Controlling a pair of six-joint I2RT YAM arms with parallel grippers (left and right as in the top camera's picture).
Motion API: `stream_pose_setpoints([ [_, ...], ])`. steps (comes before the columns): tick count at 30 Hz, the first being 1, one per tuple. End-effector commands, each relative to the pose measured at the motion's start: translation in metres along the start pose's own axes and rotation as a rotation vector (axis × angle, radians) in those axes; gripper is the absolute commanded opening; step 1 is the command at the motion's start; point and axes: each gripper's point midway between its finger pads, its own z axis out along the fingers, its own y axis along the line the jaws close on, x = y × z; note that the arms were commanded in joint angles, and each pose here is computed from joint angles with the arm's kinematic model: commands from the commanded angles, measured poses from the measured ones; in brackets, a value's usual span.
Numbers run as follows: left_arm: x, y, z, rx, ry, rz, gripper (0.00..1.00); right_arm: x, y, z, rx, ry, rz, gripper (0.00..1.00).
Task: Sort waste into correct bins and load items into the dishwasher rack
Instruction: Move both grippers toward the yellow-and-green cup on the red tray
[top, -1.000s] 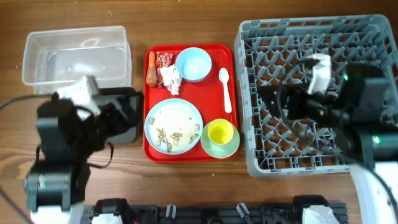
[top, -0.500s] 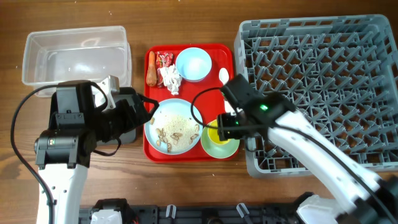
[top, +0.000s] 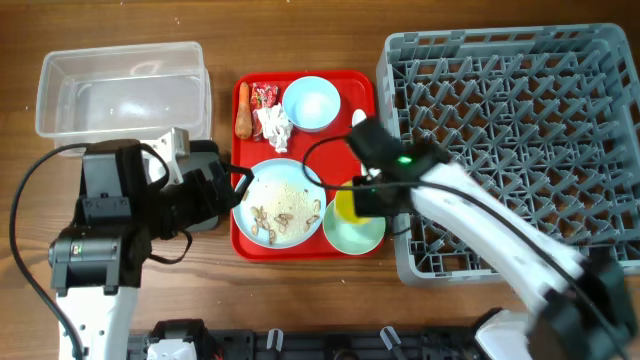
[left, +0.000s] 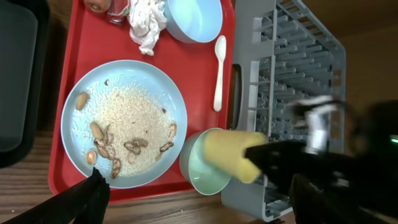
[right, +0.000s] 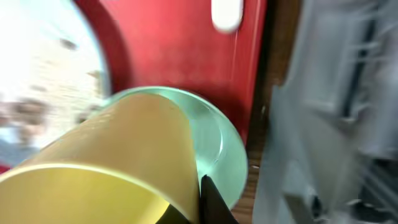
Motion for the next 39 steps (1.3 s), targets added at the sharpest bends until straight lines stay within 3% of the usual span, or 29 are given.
stream_pose_setpoints([
  [1, -0.001, -0.006, -0.005, 0.023, -0.014, 0.036, 0.94, -0.024, -0.005, -0.077, -0.116, -0.251, -0.025, 0.04],
  [3, -0.003, -0.017, -0.005, 0.079, -0.013, 0.053, 0.93, -0.023, 0.006, -0.122, -0.246, -0.381, -0.143, 0.05],
  [7, -0.012, -0.029, -0.007, 0.132, -0.047, 0.09, 0.93, -0.014, 0.004, -0.155, -0.292, -0.481, -0.149, 0.04],
  [11, -0.011, -0.056, -0.013, 0.281, -0.028, 0.139, 0.93, -0.012, -0.017, -0.148, -0.194, -0.469, -0.069, 0.04],
  [16, -0.005, -0.062, -0.012, 0.301, -0.007, 0.154, 0.93, -0.009, -0.009, -0.146, -0.228, -0.442, -0.105, 0.04],
  [19, -0.001, -0.069, -0.01, 0.318, 0.003, 0.189, 0.87, 0.0, -0.005, -0.129, -0.24, -0.347, -0.11, 0.04],
  [22, 0.002, -0.066, 0.001, 0.229, -0.014, 0.257, 0.81, 0.014, -0.005, -0.088, -0.19, -0.157, -0.065, 0.04],
  [24, 0.003, -0.054, 0.01, 0.103, -0.041, 0.26, 0.8, 0.018, 0.006, -0.061, -0.153, -0.065, -0.093, 0.04],
  [26, 0.001, -0.044, 0.013, 0.016, -0.07, 0.229, 0.81, 0.017, 0.0, -0.032, -0.029, -0.014, -0.008, 0.04],
  [30, 0.009, -0.033, 0.015, -0.046, -0.048, 0.227, 0.82, 0.027, 0.0, 0.012, 0.047, 0.131, 0.025, 0.04],
  [39, 0.017, -0.023, 0.016, -0.089, -0.01, 0.212, 0.83, 0.019, 0.001, 0.029, 0.065, 0.129, 0.05, 0.04],
])
